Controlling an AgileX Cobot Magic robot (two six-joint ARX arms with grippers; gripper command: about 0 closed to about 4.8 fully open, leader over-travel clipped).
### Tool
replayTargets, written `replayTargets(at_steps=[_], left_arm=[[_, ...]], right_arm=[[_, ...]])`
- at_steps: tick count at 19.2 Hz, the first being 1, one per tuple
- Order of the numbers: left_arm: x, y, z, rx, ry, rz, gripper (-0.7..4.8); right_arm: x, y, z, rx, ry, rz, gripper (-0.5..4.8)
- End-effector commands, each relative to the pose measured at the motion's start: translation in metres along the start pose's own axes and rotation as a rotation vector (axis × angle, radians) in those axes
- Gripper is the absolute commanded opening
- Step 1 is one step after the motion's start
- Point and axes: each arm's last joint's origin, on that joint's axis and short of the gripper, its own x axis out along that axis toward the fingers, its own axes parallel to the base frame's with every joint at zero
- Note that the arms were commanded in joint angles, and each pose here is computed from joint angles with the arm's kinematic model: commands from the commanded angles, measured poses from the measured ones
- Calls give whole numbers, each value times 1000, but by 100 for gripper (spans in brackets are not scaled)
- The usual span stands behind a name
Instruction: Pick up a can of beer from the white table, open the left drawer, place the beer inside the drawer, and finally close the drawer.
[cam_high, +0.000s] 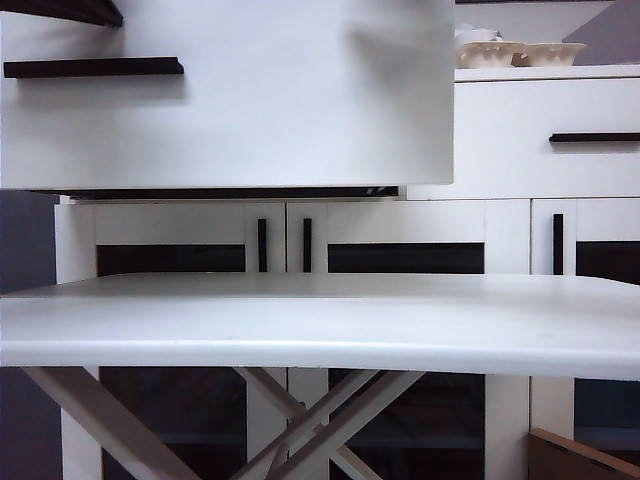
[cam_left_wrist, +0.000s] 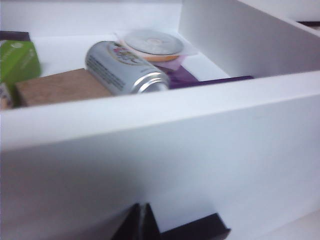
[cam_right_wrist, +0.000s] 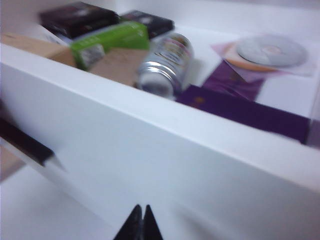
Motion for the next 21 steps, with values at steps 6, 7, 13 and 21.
replayTargets(at_steps=[6,7,13,21], left_arm=[[6,4,6,15,-82,81,-6],[8,4,6,16,-94,80,-6],[22,7,3,17,-100,80,-6],[43,11,3,28,-184,75,-6]], right_arm=[[15,4,-3,13,-31,1,-5],[16,4,-2,16,-41,2,-5],[21,-2,6,33,-127,-12,-5],[42,-23,1,41,-137,-91,-5]])
